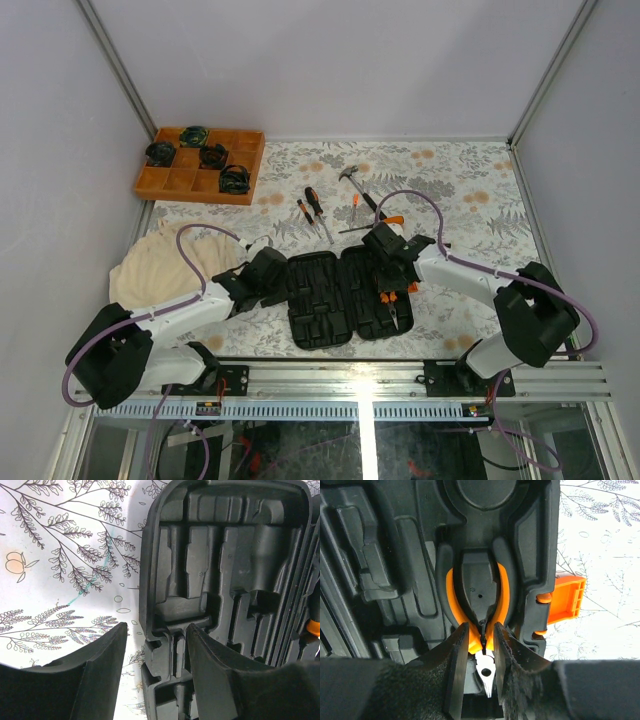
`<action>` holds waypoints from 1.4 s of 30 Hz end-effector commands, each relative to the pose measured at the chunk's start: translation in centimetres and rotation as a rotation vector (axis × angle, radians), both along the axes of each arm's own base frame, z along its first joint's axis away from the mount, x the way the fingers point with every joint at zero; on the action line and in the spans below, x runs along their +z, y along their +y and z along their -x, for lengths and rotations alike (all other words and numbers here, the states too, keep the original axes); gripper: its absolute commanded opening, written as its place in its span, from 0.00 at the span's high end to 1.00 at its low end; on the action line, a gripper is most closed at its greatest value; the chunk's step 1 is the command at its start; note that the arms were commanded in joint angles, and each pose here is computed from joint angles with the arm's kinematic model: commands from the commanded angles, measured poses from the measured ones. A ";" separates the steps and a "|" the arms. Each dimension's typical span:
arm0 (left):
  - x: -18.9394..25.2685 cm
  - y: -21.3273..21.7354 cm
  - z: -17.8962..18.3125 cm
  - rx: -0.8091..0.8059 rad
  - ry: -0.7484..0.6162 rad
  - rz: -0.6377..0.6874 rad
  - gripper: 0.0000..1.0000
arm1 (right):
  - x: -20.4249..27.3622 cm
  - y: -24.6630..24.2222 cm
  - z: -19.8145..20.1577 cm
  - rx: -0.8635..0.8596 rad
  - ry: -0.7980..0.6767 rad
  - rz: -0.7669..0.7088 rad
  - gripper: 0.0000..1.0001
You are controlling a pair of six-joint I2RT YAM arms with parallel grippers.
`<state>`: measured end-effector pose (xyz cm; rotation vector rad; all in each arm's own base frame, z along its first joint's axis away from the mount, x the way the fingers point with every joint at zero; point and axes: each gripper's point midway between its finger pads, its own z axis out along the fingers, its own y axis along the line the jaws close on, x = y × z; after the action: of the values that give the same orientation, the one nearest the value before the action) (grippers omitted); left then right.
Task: Sort the tools into containers
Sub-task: Place the pliers in the storage box.
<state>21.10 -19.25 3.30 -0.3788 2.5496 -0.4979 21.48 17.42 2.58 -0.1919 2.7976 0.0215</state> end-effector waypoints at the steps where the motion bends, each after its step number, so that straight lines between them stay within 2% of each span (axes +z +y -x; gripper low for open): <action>1: 0.8 -0.9 -0.9 -0.017 -0.042 0.029 0.50 | -4.3 -3.7 5.7 -0.034 0.226 0.125 0.67; 9: 1.1 -0.5 -1.1 -0.008 -0.055 0.017 0.50 | 3.4 -0.7 0.0 0.020 -0.090 -0.039 0.65; 13: 1.1 -0.7 -1.2 -0.012 -0.054 0.021 0.51 | 5.6 1.7 -1.3 0.084 -0.163 -0.158 0.68; 25: 1.0 -0.7 -0.9 -0.018 -0.048 0.023 0.52 | 3.7 4.7 -3.3 0.136 -0.123 -0.176 0.70; 33: 0.8 -0.5 -0.8 -0.018 -0.047 0.019 0.53 | 1.5 2.8 -3.8 0.085 -0.089 -0.035 0.74; 42: 0.8 -0.7 -0.9 -0.024 -0.048 0.016 0.55 | 0.0 1.5 -3.2 0.062 -0.044 0.040 0.78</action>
<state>21.10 -19.22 3.29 -0.3666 2.5497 -0.4943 24.13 20.33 3.03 -0.3069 2.7421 0.1082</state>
